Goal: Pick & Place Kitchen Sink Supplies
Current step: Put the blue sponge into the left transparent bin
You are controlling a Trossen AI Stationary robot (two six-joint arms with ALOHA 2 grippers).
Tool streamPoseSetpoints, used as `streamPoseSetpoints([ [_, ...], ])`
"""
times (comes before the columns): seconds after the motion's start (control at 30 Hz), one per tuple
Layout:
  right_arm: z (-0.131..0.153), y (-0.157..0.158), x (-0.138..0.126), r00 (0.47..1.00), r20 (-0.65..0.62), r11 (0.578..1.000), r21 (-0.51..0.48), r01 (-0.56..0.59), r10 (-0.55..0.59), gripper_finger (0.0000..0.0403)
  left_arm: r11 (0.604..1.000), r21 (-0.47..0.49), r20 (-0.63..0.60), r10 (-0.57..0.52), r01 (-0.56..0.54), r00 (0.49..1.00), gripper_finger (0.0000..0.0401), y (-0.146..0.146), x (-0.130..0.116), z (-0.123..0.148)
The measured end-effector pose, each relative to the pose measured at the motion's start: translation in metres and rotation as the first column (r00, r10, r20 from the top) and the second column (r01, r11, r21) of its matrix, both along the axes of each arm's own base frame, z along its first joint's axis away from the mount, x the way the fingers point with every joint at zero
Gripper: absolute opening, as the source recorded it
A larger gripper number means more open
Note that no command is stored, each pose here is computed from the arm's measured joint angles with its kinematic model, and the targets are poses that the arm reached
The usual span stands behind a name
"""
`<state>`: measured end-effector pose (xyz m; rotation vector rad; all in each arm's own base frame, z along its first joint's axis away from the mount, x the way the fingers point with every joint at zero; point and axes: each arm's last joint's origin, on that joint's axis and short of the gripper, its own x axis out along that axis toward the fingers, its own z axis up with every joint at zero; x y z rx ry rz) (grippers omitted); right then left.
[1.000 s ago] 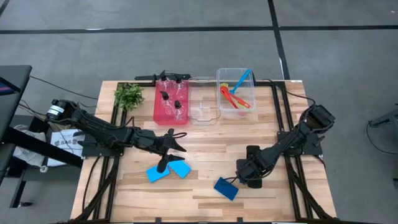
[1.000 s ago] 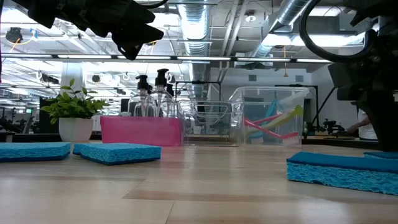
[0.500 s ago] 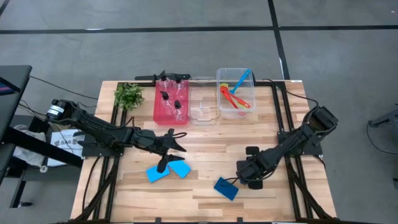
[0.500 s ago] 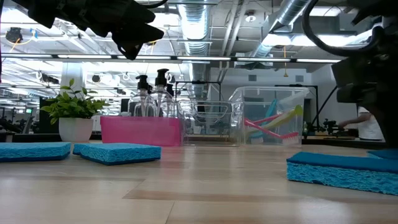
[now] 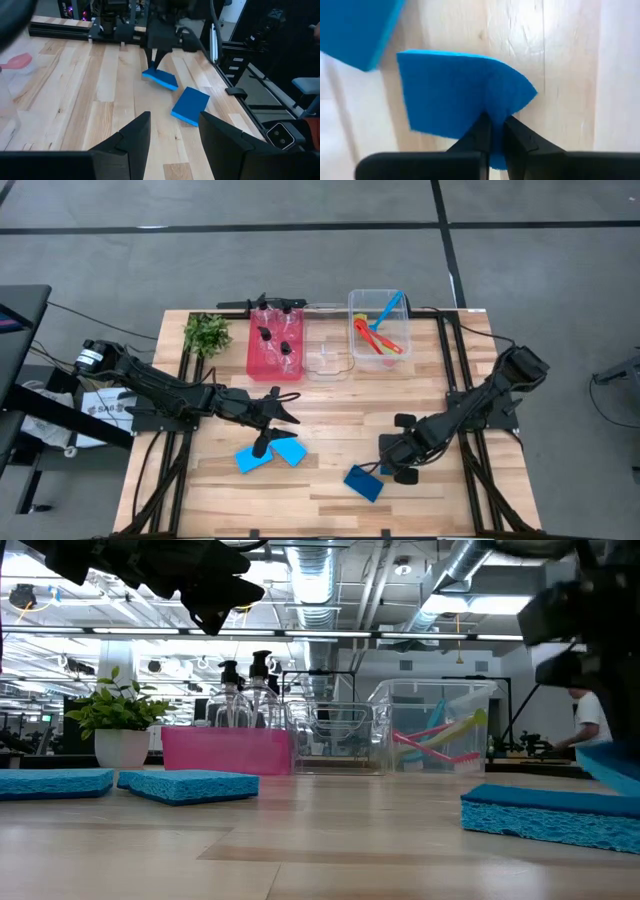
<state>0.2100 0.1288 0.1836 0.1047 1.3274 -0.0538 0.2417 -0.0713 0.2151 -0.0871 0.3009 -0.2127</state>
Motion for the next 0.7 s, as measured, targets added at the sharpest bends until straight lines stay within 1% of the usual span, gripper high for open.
streamPoseSetpoints([
  [0.2, 0.019, -0.006, -0.004, 0.996, 0.085, 0.999, 0.041, 0.013, -0.016, 0.0030, 1.000, 0.000, 0.000, 0.000, 0.000, 1.000, 0.0168, 0.000, 0.000, 0.000],
  [0.37, 0.033, -0.008, -0.002, 0.978, 0.207, 0.998, 0.057, 0.001, -0.013, 0.0021, 1.000, -0.001, 0.002, 0.000, 0.000, 1.000, 0.0168, 0.000, 0.000, 0.000],
  [0.47, 0.039, -0.008, 0.001, 0.956, 0.294, 0.999, 0.043, -0.012, -0.001, 0.0019, 1.000, -0.001, 0.003, 0.000, 0.000, 1.000, 0.0168, 0.000, 0.000, 0.000],
  [0.7, 0.052, -0.007, 0.015, 0.882, 0.469, 0.998, 0.035, -0.059, 0.036, 0.0031, 1.000, -0.001, 0.003, 0.000, 0.000, 1.000, 0.0168, 0.000, 0.000, 0.000],
])
